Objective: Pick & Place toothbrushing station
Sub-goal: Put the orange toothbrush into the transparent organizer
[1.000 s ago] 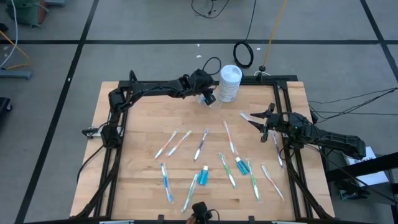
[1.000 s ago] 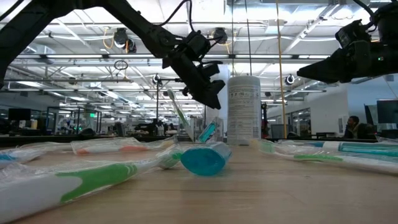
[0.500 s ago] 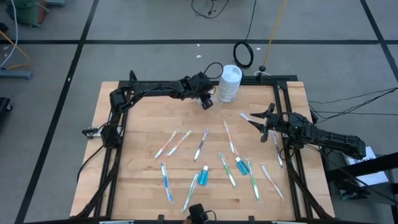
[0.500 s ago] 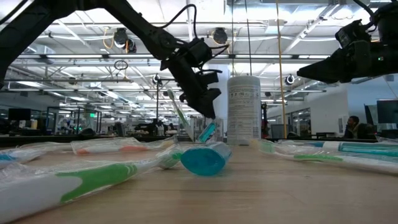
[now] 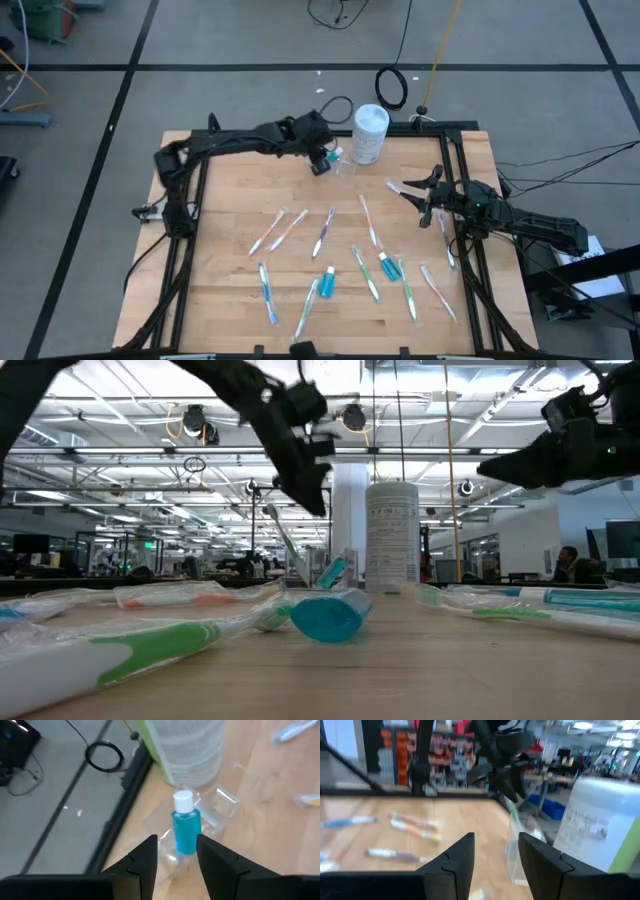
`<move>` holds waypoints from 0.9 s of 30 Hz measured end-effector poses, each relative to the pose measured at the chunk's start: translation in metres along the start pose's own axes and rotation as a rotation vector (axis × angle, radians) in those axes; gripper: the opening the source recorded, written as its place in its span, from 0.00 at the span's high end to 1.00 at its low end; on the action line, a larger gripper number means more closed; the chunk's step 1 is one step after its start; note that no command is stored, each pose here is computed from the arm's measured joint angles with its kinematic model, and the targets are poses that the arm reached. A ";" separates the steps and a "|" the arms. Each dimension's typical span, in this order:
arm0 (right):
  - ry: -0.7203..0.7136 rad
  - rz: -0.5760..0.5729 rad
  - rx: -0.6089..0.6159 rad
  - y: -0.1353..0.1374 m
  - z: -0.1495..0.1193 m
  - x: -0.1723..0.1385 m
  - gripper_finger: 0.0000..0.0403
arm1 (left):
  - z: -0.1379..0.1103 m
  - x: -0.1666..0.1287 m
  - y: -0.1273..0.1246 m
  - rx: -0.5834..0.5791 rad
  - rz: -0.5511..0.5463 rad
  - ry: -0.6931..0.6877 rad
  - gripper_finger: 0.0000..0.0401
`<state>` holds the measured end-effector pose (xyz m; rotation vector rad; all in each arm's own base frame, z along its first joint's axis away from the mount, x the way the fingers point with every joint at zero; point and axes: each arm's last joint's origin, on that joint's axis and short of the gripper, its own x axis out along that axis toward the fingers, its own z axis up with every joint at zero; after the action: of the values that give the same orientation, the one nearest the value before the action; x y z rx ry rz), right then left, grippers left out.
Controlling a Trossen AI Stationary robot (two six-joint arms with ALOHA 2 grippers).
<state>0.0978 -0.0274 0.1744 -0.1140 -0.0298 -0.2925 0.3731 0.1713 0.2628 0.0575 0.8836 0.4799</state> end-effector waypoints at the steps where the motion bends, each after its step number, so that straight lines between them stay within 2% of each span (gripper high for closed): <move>1: -0.019 -0.002 0.021 0.000 0.002 0.000 0.64 | 0.002 -0.014 0.002 0.002 0.012 -0.003 0.64; 5: -0.139 -0.006 0.129 -0.001 0.013 -0.001 0.64 | 0.007 -0.085 0.010 -0.012 0.052 -0.065 0.64; 9: -0.249 -0.002 0.218 -0.003 0.024 -0.003 0.64 | 0.000 -0.148 0.017 -0.036 0.048 -0.128 0.64; 13: -0.327 -0.070 0.226 -0.006 0.031 -0.005 0.64 | -0.015 -0.188 0.020 -0.089 0.033 -0.137 0.64; 16: -0.307 -0.114 0.209 -0.007 0.029 -0.005 0.64 | -0.038 -0.196 0.016 -0.105 0.024 -0.130 0.64; 19: -0.315 -0.120 0.191 -0.007 0.030 -0.005 0.64 | -0.067 -0.191 0.009 -0.129 0.015 -0.128 0.64; 23: -0.353 -0.123 0.200 -0.007 0.033 -0.006 0.64 | -0.104 -0.185 -0.001 -0.175 0.005 -0.205 0.64; 27: -0.350 -0.145 0.306 -0.008 0.032 -0.004 0.64 | -0.134 -0.175 -0.009 -0.195 -0.013 -0.270 0.64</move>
<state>0.0911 -0.0302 0.2072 0.1425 -0.4302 -0.4069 0.1817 0.0687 0.3025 -0.0609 0.5693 0.5303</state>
